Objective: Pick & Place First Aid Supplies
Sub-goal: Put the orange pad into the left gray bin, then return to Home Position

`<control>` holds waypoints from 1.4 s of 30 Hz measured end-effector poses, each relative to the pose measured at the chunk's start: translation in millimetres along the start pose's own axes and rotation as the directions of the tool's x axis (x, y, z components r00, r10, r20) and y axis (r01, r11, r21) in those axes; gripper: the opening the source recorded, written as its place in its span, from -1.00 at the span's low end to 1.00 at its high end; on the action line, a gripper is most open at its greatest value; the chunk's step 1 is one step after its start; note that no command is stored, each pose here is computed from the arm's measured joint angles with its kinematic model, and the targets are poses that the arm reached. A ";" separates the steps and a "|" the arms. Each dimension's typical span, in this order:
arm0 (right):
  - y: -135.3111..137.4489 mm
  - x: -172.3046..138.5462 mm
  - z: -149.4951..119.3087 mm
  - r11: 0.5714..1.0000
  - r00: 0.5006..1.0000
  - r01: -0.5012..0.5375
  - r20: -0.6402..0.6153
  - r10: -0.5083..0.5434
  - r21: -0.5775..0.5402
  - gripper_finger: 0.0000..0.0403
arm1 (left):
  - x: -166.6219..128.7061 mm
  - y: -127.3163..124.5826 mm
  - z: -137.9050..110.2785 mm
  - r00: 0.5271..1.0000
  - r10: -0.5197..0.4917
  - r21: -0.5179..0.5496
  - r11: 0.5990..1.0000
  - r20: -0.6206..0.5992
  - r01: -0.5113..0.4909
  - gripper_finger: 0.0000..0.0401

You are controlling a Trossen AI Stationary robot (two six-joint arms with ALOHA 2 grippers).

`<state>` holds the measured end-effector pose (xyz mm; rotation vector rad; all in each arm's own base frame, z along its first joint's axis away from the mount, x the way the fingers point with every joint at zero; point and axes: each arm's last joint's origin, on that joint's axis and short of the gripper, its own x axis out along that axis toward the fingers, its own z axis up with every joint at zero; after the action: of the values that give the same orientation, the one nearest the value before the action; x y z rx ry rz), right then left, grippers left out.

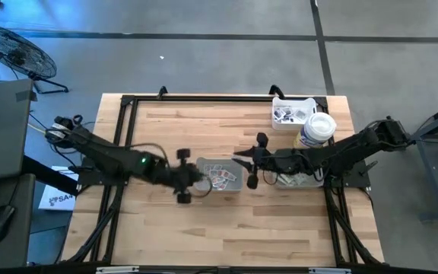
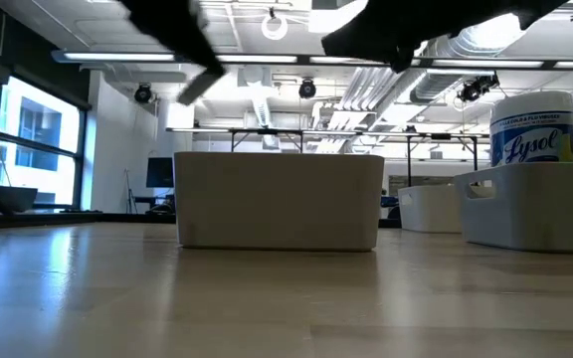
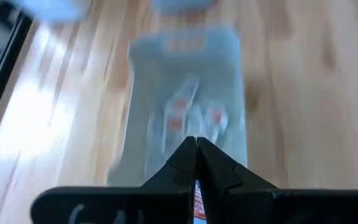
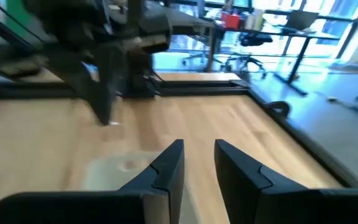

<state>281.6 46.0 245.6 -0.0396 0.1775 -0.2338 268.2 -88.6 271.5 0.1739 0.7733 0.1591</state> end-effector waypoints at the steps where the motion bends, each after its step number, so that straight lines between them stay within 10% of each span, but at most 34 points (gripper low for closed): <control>1: -3.0 1.2 -0.3 1.000 1.000 0.012 -0.004 -0.012 -0.015 -0.59 | 3.6 5.2 5.4 0.999 -0.020 0.002 1.000 0.038 0.020 -0.99; 10: -22.1 1.3 -10.1 0.958 0.967 0.202 -0.116 -0.229 -0.201 -0.59 | 71.7 39.5 2.3 0.995 -0.047 -0.081 0.995 0.087 0.054 -0.99; 22: -46.2 -6.3 -1.6 0.948 0.958 0.216 -0.137 -0.252 -0.235 -0.59 | 138.5 45.1 -15.2 0.974 -0.227 -0.124 0.966 0.011 0.227 -0.76; 30: -61.7 -32.7 18.3 0.955 0.970 0.193 -0.105 -0.221 -0.223 -0.59 | 115.9 69.5 6.8 0.988 -0.136 -0.158 0.977 0.073 0.146 -0.18; 42: -60.7 -85.2 -6.6 0.994 0.996 0.064 -0.048 -0.069 -0.093 -0.68 | 10.1 97.2 15.0 0.968 -0.003 -0.125 0.992 0.252 0.035 -0.13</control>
<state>185.1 6.8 257.2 -0.1308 0.2381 -0.2933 278.2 6.7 295.9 0.0628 0.5094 0.1645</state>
